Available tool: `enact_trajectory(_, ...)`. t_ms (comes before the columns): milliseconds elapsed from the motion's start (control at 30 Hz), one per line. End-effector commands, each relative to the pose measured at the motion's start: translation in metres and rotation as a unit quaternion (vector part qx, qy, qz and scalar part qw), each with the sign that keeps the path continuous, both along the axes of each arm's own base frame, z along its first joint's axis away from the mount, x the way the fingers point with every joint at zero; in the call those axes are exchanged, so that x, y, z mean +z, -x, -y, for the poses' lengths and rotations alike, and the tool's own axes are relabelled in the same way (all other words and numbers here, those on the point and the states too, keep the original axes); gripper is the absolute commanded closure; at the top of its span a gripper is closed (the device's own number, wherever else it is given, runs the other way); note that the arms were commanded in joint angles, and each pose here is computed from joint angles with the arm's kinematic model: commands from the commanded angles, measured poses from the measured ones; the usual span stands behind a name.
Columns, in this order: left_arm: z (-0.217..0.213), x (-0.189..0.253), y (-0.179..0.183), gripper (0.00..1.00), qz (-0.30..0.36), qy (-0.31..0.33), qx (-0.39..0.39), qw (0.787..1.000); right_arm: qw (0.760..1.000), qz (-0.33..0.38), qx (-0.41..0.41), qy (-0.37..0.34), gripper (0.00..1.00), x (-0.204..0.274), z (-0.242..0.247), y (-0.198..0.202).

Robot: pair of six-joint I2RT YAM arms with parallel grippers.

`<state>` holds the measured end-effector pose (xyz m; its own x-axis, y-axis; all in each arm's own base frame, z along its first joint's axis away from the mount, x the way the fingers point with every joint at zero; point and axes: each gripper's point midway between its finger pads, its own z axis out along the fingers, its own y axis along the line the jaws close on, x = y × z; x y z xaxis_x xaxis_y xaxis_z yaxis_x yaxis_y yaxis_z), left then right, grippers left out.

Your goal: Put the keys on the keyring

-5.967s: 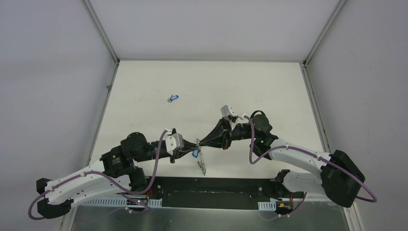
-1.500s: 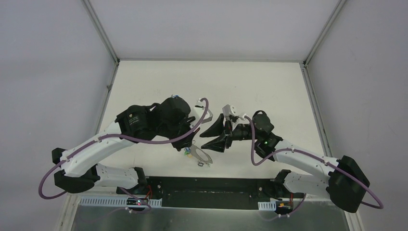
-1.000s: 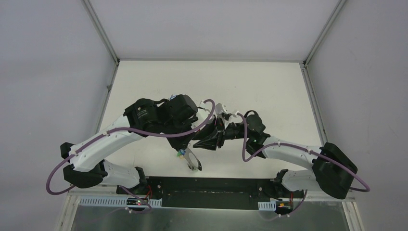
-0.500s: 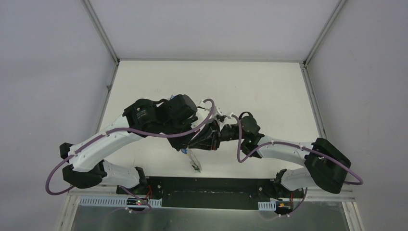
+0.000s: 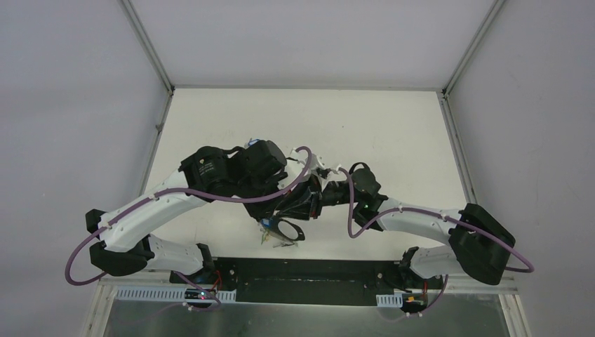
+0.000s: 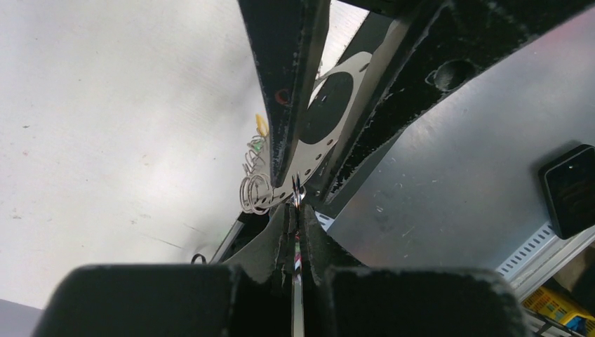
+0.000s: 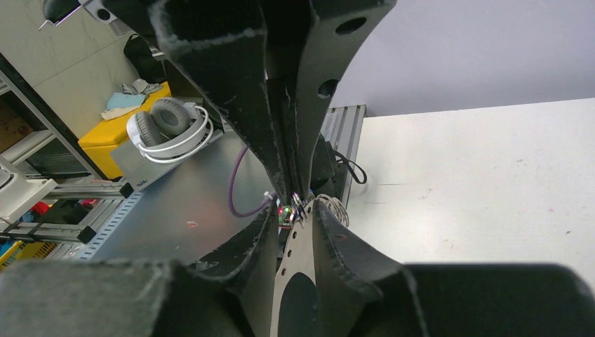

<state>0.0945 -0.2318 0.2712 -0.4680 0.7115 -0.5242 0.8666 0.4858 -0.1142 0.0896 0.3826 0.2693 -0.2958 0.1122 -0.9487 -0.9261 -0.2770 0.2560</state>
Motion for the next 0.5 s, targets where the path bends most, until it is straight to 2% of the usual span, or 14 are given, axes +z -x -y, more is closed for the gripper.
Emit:
enact_trajectory(0,0.0036,0.0124,0.0002,1.0,0.01,0.034,0.004,0.999,0.998,0.045,-0.003,-0.037,0.76,0.0307,0.0024,0.0029)
enact_trajectory(67,0.0044,0.0126,0.0004,1.0,0.009,0.035,0.004,0.999,0.998,0.045,0.001,-0.035,0.8,0.0297,0.0022,0.0034)
enact_trajectory(267,0.0058,0.0122,0.0009,1.0,0.007,0.036,0.002,0.999,0.999,0.041,0.006,-0.031,0.78,0.0271,-0.0001,0.0035)
enact_trajectory(467,0.0075,0.01,0.0021,1.0,0.002,0.037,0.0,0.999,0.998,0.043,0.009,-0.034,0.84,0.0301,-0.0017,0.0038)
